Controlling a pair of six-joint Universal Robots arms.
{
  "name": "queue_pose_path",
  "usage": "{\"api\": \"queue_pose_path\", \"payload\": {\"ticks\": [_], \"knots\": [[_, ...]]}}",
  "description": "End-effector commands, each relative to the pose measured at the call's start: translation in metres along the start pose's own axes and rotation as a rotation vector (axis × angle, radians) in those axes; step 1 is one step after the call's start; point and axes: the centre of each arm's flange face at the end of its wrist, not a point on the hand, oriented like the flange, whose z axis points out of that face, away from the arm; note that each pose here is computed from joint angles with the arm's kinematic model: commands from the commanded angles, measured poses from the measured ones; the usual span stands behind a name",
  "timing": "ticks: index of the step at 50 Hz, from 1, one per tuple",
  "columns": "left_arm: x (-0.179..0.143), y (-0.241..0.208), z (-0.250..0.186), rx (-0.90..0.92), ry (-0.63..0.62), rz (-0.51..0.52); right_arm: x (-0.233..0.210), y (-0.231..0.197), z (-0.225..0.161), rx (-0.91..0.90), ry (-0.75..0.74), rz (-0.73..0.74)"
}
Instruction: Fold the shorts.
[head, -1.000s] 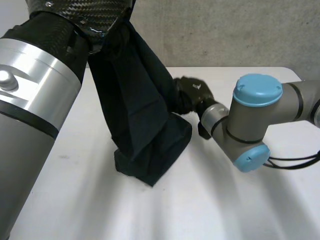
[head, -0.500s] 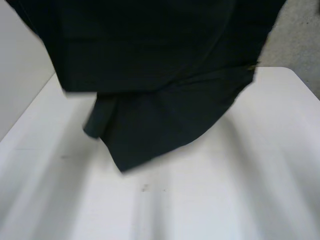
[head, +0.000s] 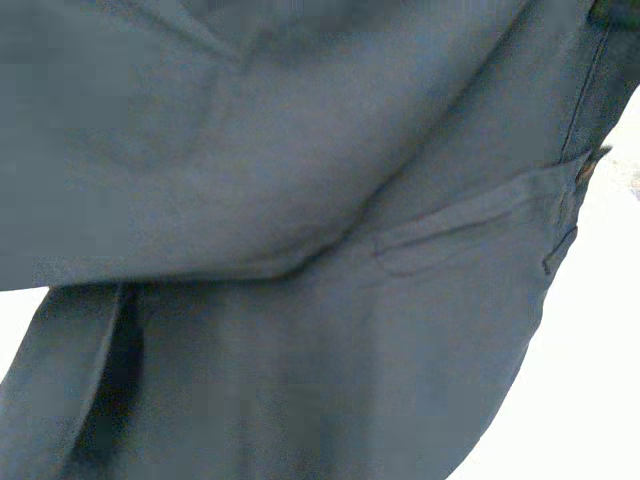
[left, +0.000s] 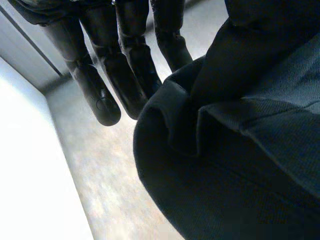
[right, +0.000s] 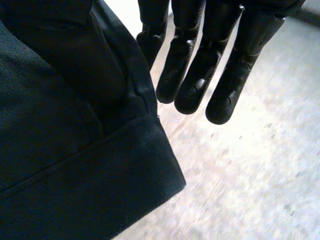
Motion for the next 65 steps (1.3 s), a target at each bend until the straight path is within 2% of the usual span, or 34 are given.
{"api": "queue_pose_path", "payload": {"ticks": [1,6,7,12,19,23,28,32,36,40,45,48,52,57,65], "knots": [[0.045,0.120,0.017,-0.276,0.099,0.048,-0.016,0.093,0.026,-0.236,-0.057,0.086],[0.058,0.223,0.025,-0.425,0.100,0.109,-0.058,0.172,0.047,-0.392,-0.155,0.133],[0.060,0.235,0.027,-0.431,0.100,0.111,-0.062,0.177,0.049,-0.397,-0.159,0.130],[0.082,0.321,0.030,-0.458,0.099,0.135,-0.090,0.251,0.072,-0.455,-0.132,0.027],[0.084,0.396,0.036,-0.477,0.067,0.229,-0.112,0.331,0.098,-0.330,-0.105,-0.201],[0.092,0.414,0.028,-0.486,0.088,0.236,-0.128,0.364,0.103,-0.272,-0.097,-0.309],[0.098,0.416,0.018,-0.471,0.089,0.231,-0.140,0.362,0.101,-0.287,-0.127,-0.321],[0.107,0.396,0.009,-0.470,0.118,0.215,-0.132,0.345,0.093,-0.345,-0.132,-0.243],[0.103,0.362,-0.004,-0.506,0.142,0.208,-0.122,0.311,0.067,-0.470,-0.188,-0.092],[0.098,0.332,-0.044,-0.678,0.224,0.208,-0.117,0.299,0.029,-0.637,-0.300,-0.008],[0.113,0.277,-0.127,-0.988,0.383,0.090,-0.115,0.310,-0.024,-0.867,-0.418,0.094],[0.115,0.255,-0.158,-1.096,0.416,0.020,-0.116,0.323,-0.049,-0.934,-0.450,0.121],[0.114,0.233,-0.193,-1.169,0.423,-0.053,-0.112,0.339,-0.067,-0.947,-0.450,0.088],[0.113,0.232,-0.224,-1.206,0.456,-0.029,-0.116,0.351,-0.082,-0.935,-0.462,0.040],[0.115,0.257,-0.239,-1.213,0.432,0.056,-0.121,0.373,-0.084,-0.869,-0.429,0.018]]}}
